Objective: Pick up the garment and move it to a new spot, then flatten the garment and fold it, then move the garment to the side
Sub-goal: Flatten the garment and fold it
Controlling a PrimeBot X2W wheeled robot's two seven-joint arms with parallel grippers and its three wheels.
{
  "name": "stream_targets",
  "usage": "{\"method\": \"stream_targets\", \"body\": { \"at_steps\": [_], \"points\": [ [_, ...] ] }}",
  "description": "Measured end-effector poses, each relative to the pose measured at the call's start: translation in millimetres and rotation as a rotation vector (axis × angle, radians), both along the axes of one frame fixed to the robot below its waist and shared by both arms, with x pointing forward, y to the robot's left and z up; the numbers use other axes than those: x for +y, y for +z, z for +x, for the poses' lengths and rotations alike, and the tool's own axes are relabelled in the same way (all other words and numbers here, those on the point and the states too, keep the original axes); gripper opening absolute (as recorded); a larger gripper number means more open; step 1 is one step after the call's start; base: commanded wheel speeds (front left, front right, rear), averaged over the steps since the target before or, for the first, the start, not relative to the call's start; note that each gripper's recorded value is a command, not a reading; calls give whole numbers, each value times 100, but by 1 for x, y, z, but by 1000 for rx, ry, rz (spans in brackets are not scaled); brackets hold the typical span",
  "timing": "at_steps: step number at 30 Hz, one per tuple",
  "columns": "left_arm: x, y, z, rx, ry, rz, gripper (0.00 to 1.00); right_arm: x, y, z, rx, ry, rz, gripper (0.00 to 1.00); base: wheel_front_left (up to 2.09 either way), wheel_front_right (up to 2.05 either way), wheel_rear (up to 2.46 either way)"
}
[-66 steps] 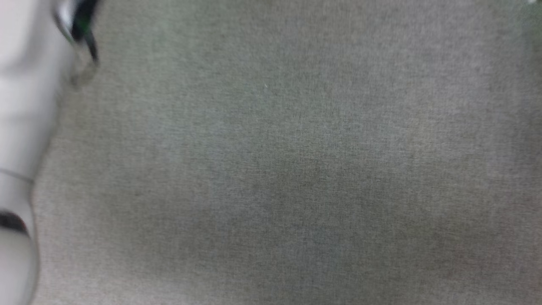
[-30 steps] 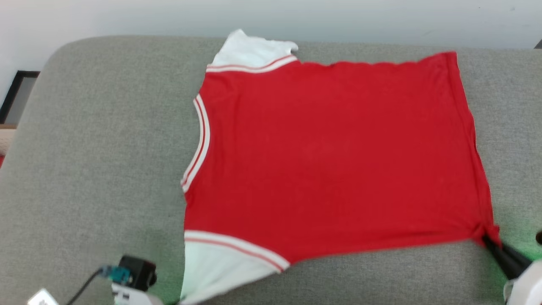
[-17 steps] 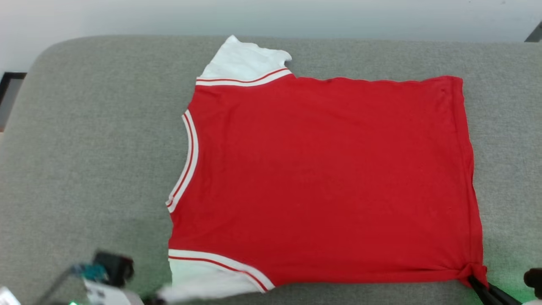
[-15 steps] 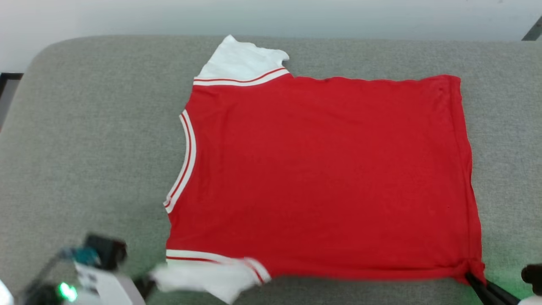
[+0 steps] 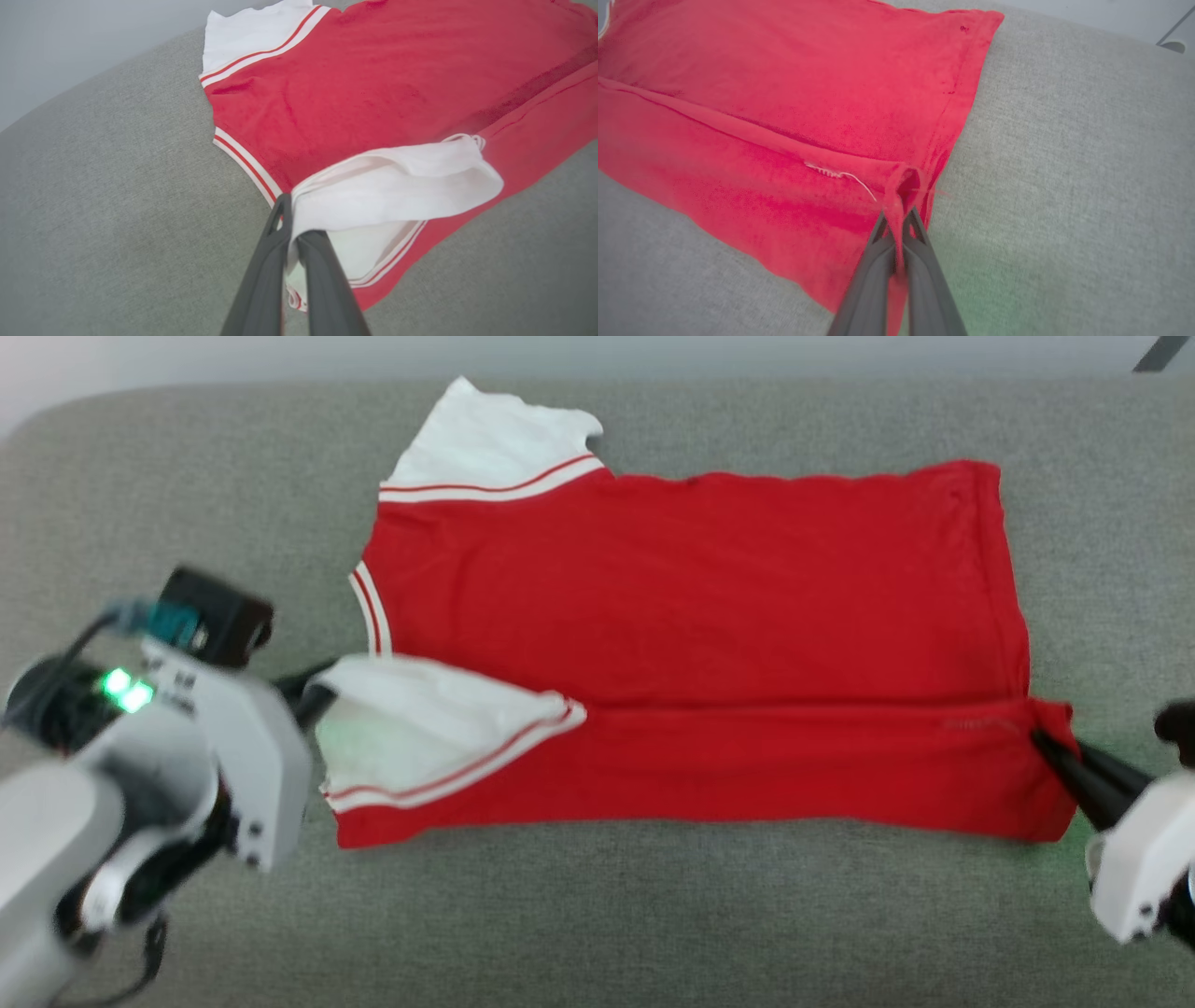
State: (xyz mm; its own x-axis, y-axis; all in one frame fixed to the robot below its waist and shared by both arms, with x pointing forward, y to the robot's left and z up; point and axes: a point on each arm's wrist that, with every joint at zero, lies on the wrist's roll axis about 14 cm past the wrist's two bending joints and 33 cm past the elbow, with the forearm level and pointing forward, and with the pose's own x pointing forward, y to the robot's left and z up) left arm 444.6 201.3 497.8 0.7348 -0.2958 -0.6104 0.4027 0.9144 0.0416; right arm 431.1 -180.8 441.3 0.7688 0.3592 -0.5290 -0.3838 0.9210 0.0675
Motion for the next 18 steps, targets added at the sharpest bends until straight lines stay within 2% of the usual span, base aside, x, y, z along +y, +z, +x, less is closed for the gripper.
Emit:
{"method": "stream_targets", "body": {
  "at_steps": [8,11,18],
  "points": [
    [-7,-39,36,101,-16,2,0,-1,-23,32,70,12,-45,0,0,0,0],
    [-5,-61,37,175,0,4,0,2,-40,32,134,18,-48,0,0,0,0],
    [6,-98,35,317,68,-5,0,6,-53,43,184,27,-46,0,0,0,0]
  ]
}}
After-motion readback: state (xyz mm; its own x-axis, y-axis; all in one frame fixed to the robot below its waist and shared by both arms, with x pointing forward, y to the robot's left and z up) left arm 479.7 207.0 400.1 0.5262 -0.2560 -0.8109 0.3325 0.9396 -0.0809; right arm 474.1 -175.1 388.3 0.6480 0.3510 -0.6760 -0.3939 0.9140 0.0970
